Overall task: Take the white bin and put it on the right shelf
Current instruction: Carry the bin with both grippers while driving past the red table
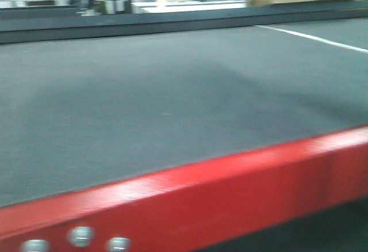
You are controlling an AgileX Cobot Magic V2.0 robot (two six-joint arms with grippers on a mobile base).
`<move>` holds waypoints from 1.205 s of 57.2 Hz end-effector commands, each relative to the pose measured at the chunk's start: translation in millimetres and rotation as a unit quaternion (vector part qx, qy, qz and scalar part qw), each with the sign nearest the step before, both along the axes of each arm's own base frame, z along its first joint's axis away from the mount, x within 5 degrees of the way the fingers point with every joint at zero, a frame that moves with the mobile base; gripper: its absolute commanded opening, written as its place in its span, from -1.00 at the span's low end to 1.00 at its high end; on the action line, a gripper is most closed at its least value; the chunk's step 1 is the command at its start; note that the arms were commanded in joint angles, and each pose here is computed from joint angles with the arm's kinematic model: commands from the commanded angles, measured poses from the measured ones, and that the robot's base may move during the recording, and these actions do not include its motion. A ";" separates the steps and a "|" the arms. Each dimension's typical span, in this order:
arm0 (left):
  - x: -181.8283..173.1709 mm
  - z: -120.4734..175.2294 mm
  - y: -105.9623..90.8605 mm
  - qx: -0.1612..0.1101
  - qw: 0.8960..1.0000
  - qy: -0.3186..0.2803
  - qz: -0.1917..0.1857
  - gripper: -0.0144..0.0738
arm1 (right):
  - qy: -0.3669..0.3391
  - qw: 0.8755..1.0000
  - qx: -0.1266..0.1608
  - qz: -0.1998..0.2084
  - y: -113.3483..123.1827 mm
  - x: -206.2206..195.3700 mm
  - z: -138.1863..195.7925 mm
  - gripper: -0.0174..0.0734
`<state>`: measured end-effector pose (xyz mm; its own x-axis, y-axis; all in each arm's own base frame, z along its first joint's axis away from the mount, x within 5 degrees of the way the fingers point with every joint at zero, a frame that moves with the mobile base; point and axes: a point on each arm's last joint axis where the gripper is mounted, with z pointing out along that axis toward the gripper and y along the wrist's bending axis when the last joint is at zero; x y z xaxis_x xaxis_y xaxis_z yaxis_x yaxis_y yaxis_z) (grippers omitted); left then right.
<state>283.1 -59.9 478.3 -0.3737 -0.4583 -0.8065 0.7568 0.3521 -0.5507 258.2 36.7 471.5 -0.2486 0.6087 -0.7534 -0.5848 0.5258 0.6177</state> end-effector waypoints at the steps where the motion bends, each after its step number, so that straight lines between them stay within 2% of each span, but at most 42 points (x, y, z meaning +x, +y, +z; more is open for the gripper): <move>1: -49.7 24.5 -22.0 0.012 0.983 -0.088 -0.162 -0.96 | -0.052 0.995 0.053 0.070 12.4 -23.0 26.8 -0.48; 69: -49.7 24.5 -22.0 0.012 0.983 -0.088 -0.162 -0.96 | -0.051 0.995 0.054 0.067 12.0 -22.6 26.7 -0.48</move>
<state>282.2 -61.1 477.9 -0.3808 -0.4501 -0.8078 0.7602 0.3449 -0.5505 259.4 35.5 471.4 -0.2410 0.6182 -0.7482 -0.5709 0.5331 0.6244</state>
